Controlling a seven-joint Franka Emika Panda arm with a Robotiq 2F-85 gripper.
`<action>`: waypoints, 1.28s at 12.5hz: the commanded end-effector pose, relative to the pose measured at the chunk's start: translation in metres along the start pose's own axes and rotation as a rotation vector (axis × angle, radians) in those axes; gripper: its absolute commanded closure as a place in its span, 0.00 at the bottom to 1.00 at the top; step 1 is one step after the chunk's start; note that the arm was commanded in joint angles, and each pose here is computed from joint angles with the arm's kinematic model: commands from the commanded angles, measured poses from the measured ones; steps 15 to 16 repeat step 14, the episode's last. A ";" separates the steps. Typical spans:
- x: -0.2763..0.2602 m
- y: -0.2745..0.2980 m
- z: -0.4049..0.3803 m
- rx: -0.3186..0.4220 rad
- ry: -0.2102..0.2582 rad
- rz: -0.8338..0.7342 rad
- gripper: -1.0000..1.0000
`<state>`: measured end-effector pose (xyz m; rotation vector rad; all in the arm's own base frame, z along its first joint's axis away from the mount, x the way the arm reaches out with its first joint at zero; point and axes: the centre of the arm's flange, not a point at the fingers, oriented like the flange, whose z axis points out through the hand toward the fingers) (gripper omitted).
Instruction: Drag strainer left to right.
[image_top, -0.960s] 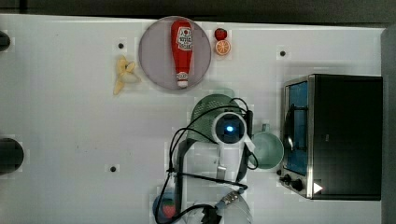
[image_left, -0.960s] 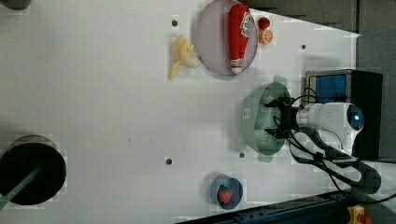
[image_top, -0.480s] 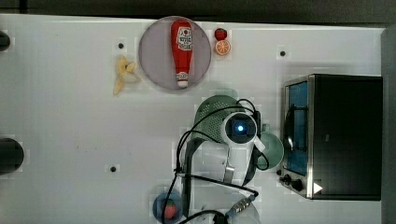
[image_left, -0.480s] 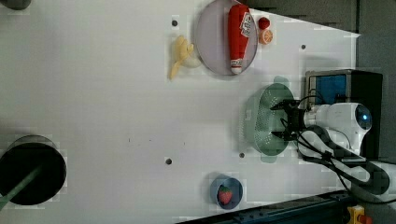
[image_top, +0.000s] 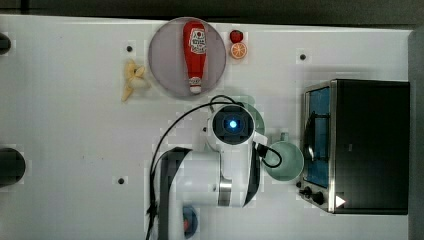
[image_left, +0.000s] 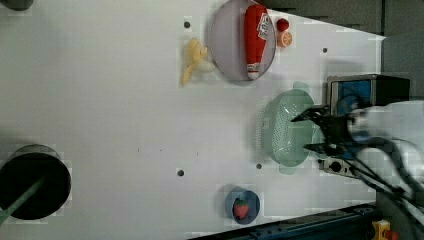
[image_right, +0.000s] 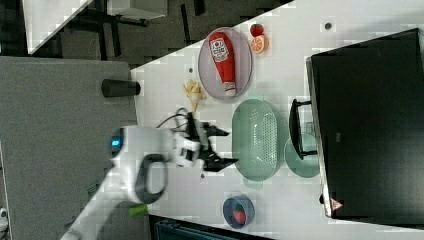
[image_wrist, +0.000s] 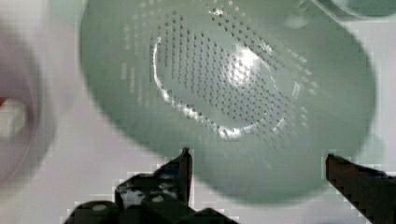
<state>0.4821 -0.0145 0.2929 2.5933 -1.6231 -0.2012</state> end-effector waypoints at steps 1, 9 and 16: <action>0.015 0.015 -0.140 0.108 0.027 -0.218 0.00; -0.004 0.086 -0.299 0.095 0.087 -0.272 0.00; -0.005 0.084 -0.296 0.087 0.084 -0.276 0.00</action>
